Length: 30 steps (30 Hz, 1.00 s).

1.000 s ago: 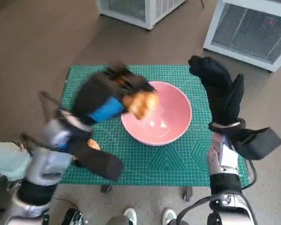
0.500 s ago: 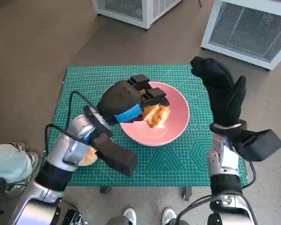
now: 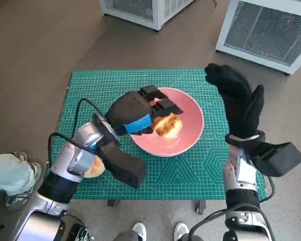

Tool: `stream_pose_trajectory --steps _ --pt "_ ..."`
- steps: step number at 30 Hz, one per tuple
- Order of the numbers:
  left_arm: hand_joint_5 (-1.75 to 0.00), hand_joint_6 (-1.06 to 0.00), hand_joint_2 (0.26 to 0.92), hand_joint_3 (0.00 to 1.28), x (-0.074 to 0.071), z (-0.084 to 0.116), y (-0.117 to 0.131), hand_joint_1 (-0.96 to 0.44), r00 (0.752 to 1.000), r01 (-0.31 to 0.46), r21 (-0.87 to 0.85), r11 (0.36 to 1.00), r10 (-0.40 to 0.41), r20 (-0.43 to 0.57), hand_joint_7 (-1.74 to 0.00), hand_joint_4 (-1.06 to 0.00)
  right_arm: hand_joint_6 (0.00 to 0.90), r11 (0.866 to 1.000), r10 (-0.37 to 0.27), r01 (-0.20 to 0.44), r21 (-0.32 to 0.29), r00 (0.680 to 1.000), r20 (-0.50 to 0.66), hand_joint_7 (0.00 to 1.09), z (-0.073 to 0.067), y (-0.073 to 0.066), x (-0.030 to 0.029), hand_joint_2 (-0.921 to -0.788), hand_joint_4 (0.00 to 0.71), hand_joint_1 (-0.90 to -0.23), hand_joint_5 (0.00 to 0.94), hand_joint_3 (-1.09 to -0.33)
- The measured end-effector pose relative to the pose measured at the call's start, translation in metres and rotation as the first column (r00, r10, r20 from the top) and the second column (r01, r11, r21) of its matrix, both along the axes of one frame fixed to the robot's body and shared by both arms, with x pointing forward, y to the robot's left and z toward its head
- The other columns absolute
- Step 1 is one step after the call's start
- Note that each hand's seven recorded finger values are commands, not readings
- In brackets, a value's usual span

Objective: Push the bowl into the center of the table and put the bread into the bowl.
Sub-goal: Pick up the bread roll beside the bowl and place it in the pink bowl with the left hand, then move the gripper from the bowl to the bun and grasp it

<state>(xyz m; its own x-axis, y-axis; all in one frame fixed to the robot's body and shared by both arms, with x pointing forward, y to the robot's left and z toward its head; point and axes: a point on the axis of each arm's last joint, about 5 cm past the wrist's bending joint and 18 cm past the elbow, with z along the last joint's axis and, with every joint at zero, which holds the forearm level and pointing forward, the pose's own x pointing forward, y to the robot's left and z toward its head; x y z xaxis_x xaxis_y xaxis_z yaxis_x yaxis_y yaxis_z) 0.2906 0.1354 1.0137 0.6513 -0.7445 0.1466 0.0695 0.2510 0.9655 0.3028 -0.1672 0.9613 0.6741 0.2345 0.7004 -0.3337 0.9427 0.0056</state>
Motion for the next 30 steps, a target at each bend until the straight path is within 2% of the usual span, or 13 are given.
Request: stream_pose_trajectory --steps 6,17,22,30 --pt "0.0 -0.29 0.799 0.0 -0.011 0.011 0.014 -0.38 0.998 0.013 -0.067 0.998 -0.018 -0.065 -0.02 -0.07 0.128 1.0 -0.002 0.002 0.006 1.0 0.001 0.5 0.0 0.002 -0.0004 -0.921 0.258 -0.667 0.0 -0.679" --pt "0.0 -0.33 0.758 0.0 -0.038 0.042 0.057 -0.32 0.996 -0.022 -0.1 0.995 0.014 -0.086 -0.03 -0.08 0.126 1.0 -0.005 0.005 0.007 1.0 -0.006 0.5 0.0 0.004 -0.0003 -0.921 0.263 -0.663 0.003 -0.685" --pt "0.0 -0.33 0.748 0.0 -0.051 0.058 0.078 -0.29 0.995 -0.052 -0.092 0.994 0.044 -0.089 -0.03 -0.05 0.125 1.0 -0.004 0.004 0.0 1.0 -0.01 0.5 0.0 0.006 -0.0002 -0.921 0.265 -0.664 0.003 -0.686" --pt "0.0 -0.32 0.728 0.0 -0.071 0.071 0.106 -0.28 0.979 -0.151 0.004 0.989 0.15 -0.136 -0.01 -0.03 0.126 1.0 0.003 -0.004 -0.004 1.0 -0.016 0.5 0.0 0.008 0.0002 -0.921 0.266 -0.664 0.003 -0.695"
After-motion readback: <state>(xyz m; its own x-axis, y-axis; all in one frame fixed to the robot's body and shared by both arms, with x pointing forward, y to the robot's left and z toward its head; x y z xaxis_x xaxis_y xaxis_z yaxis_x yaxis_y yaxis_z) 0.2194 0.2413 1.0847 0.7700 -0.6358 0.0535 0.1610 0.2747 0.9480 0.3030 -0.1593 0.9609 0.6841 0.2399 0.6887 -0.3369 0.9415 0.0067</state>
